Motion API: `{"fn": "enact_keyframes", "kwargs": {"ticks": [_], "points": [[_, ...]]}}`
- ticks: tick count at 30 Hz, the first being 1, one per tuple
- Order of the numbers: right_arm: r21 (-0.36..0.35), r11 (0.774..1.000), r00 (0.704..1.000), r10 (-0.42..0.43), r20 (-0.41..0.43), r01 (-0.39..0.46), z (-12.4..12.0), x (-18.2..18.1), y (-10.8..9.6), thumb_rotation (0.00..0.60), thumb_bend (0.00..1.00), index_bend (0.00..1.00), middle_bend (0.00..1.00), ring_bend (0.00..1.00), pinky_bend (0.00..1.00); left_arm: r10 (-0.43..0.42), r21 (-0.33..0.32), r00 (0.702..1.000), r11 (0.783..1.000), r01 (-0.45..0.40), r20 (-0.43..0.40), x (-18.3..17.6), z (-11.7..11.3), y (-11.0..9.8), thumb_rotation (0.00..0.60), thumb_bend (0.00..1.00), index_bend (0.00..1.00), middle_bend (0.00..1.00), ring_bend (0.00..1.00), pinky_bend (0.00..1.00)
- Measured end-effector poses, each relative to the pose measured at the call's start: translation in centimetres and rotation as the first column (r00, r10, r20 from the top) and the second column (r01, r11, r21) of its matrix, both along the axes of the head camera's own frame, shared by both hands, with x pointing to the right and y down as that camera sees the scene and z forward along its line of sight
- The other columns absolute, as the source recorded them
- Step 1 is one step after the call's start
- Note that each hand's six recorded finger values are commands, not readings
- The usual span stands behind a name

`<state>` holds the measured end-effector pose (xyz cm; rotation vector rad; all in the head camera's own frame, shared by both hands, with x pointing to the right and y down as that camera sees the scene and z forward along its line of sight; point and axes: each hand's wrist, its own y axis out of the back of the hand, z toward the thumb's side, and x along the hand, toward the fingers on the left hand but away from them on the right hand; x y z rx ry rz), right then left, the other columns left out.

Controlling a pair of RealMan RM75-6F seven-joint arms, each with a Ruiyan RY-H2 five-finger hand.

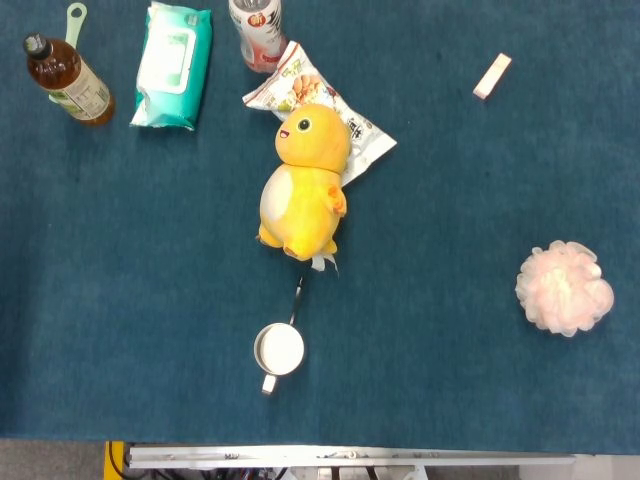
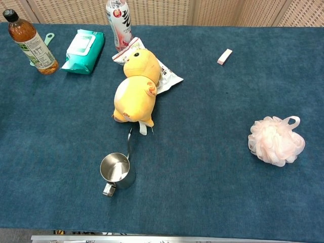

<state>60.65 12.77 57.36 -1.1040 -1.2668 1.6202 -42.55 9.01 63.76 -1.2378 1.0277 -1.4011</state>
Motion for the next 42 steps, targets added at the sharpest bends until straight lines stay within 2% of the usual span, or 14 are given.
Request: {"fn": "enact_keyframes", "kwargs": {"ticks": [7,19,42], "points": [[-0.035,0.988,0.986,-0.147,0.076,0.15,1.3,-2.5,-1.0,0.6,0.0,0.25,0.35,0.2,0.23,0.007,0.016,1.0,1.0,-0.007,-0.016,0.4,-0.5,0.5,0.6,0.05,0.08,0.08,0.04,0.0],[-0.041,0.953,0.944,-0.29,0.158,0.3,1.9,-5.9,-1.6,0.6,0.0,0.25,0.35,0.2,0.23,0.008,0.017,1.0,1.0,-0.008,0.007,0.6,-0.5,1.0,0.6,0.05,0.08,0.08,0.04,0.0],[-0.05,0.951,0.941,-0.295,0.165,0.306,2.0,-6.4,-1.4,0.6,0.0,0.25,0.35,0.2,0.23,-0.013,-0.01,0.999,1.0,0.014,0.044,0.3,-0.1,1.1,0.6,0.05,0.08,0.08,0.04,0.0]]}}
